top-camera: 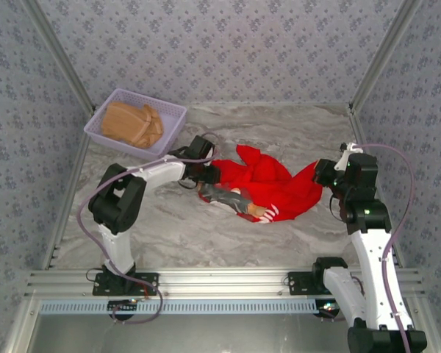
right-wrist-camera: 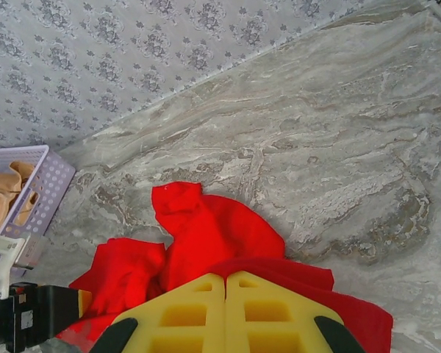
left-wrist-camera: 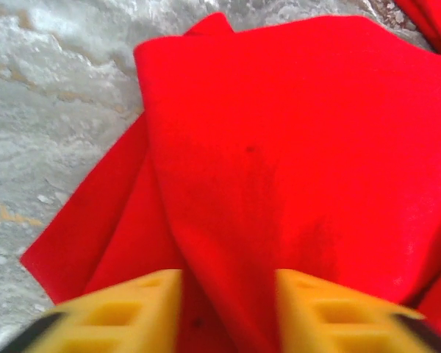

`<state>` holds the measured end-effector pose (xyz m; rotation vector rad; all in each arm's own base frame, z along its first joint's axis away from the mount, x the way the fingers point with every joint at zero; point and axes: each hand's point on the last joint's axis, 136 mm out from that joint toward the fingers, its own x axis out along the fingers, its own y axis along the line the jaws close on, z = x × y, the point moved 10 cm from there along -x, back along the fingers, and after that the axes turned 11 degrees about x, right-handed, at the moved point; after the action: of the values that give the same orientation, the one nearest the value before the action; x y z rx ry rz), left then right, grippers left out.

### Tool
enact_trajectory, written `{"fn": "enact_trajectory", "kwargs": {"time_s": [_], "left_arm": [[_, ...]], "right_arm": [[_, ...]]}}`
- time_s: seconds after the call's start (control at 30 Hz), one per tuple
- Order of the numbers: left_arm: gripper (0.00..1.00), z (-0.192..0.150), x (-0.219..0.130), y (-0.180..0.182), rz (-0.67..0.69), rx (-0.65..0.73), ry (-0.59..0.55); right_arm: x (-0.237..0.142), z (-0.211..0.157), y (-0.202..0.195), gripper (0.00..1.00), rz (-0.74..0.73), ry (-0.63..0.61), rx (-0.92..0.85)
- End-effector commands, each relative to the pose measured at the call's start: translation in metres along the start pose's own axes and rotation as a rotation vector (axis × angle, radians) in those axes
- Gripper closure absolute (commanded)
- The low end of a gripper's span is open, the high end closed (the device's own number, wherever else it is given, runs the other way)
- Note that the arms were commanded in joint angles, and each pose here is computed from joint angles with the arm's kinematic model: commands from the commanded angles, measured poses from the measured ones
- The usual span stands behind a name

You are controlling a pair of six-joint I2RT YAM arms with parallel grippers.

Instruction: Fold the inside-out t-shirt

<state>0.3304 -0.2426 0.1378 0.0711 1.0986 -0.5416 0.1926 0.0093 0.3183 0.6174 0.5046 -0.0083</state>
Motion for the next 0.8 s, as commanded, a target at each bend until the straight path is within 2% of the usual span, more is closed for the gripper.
{"fn": "enact_trajectory", "kwargs": {"time_s": [0.0, 0.1, 0.27, 0.37, 0.43, 0.53, 0.63, 0.77], "left_arm": [[1.0, 0.001, -0.019, -0.008, -0.083, -0.005, -0.039], [1.0, 0.027, -0.057, -0.004, -0.084, -0.038, -0.218], [1.0, 0.07, -0.172, -0.005, -0.141, -0.073, -0.682], [1.0, 0.066, -0.234, -0.012, -0.184, -0.048, -0.901], [1.0, 0.049, -0.256, -0.015, -0.21, -0.04, -0.972], [1.0, 0.014, -0.258, -0.011, -0.218, -0.053, -0.961], [0.99, -0.031, -0.224, -0.006, -0.222, -0.081, -0.831], [0.81, -0.095, -0.158, -0.01, -0.303, -0.109, -0.544]], "right_arm": [[0.003, 0.004, 0.005, 1.0, 0.041, -0.019, 0.0], [0.008, 0.027, 0.016, 1.0, 0.041, -0.062, -0.035], [-0.003, 0.101, 0.06, 1.0, 0.173, -0.189, -0.043], [-0.024, 0.137, 0.09, 1.0, 0.263, -0.265, -0.058], [-0.039, 0.149, 0.101, 1.0, 0.297, -0.306, -0.071], [-0.05, 0.149, 0.104, 1.0, 0.296, -0.309, -0.083], [-0.045, 0.129, 0.089, 1.0, 0.235, -0.251, -0.086], [-0.03, 0.09, 0.048, 1.0, 0.035, -0.166, -0.087]]}}
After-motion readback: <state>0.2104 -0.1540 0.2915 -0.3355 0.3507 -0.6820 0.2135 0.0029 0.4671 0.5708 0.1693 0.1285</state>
